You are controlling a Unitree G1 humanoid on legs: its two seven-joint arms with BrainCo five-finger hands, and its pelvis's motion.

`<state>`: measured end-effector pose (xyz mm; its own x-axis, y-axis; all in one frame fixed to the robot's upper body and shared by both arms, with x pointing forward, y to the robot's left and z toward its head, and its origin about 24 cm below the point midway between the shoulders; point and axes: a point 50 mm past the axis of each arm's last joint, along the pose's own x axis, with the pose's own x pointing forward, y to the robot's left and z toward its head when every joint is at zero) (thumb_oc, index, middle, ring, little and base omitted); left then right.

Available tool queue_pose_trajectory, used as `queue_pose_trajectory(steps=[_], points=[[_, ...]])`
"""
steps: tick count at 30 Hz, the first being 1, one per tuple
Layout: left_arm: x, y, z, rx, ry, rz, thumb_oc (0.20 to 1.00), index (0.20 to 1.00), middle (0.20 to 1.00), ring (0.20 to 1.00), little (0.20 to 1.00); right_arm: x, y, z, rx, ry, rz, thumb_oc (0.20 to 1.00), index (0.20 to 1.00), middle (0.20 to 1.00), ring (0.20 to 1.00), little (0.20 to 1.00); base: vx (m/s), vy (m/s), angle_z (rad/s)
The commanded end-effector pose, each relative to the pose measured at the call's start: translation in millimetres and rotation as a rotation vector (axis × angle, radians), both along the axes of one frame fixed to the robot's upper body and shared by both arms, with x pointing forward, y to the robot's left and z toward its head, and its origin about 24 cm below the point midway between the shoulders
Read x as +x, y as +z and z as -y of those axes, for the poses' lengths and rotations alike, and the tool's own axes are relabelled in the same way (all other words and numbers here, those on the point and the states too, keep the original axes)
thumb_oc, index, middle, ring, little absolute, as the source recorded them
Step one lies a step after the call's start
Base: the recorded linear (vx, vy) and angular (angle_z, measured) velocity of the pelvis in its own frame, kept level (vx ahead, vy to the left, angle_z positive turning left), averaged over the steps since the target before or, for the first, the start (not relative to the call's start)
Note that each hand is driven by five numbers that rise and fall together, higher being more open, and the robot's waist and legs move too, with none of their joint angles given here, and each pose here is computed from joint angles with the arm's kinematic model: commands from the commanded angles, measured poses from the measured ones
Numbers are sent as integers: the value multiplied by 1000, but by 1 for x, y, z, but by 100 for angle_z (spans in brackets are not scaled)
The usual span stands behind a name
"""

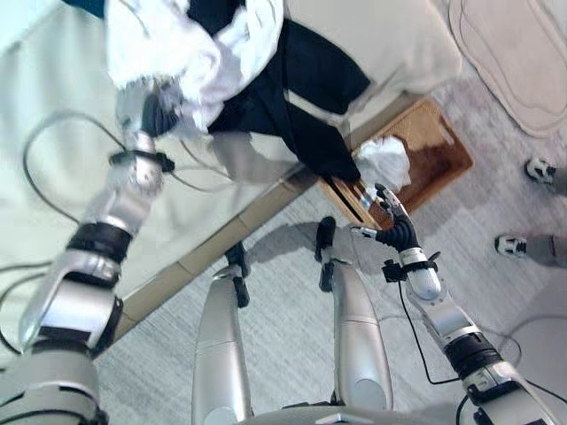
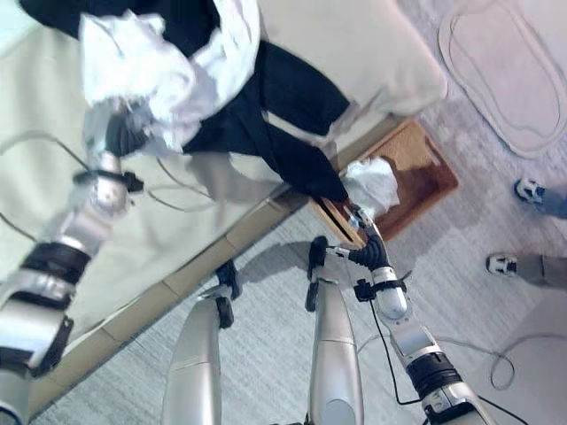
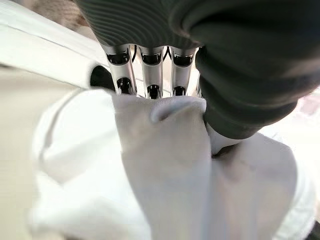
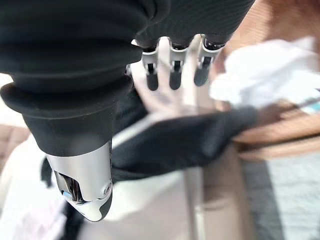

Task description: Pick up clothes into the bucket

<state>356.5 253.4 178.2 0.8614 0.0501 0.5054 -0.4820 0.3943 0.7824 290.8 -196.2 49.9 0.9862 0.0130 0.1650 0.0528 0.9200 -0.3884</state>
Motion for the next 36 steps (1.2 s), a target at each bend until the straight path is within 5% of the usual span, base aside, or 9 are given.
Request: queue_pose_trajectory(steps=[1, 7, 22, 36], points=[[-9, 28, 11, -57, -116, 154, 200, 200, 200, 200, 200, 9, 23, 9, -15, -42, 99, 1000, 1000, 1000, 1000, 1000, 97, -38, 10], [-27, 8, 25, -131, -239, 115, 200, 200, 200, 200, 200, 16, 28, 3, -28, -16, 95, 1000, 1000, 1000, 1000, 1000, 117, -31, 2], [-66, 15, 86, -376, -780, 30, 200, 200, 200, 200, 200, 34, 60, -55, -506, 321, 205, 1000, 1000, 1000, 1000, 1000, 100, -35, 1], [-88, 10, 84, -339, -980, -191, 200, 200, 200, 200, 200, 18, 52, -113, -50, 590, 85, 1000, 1000, 1000, 1000, 1000, 72, -16, 1]])
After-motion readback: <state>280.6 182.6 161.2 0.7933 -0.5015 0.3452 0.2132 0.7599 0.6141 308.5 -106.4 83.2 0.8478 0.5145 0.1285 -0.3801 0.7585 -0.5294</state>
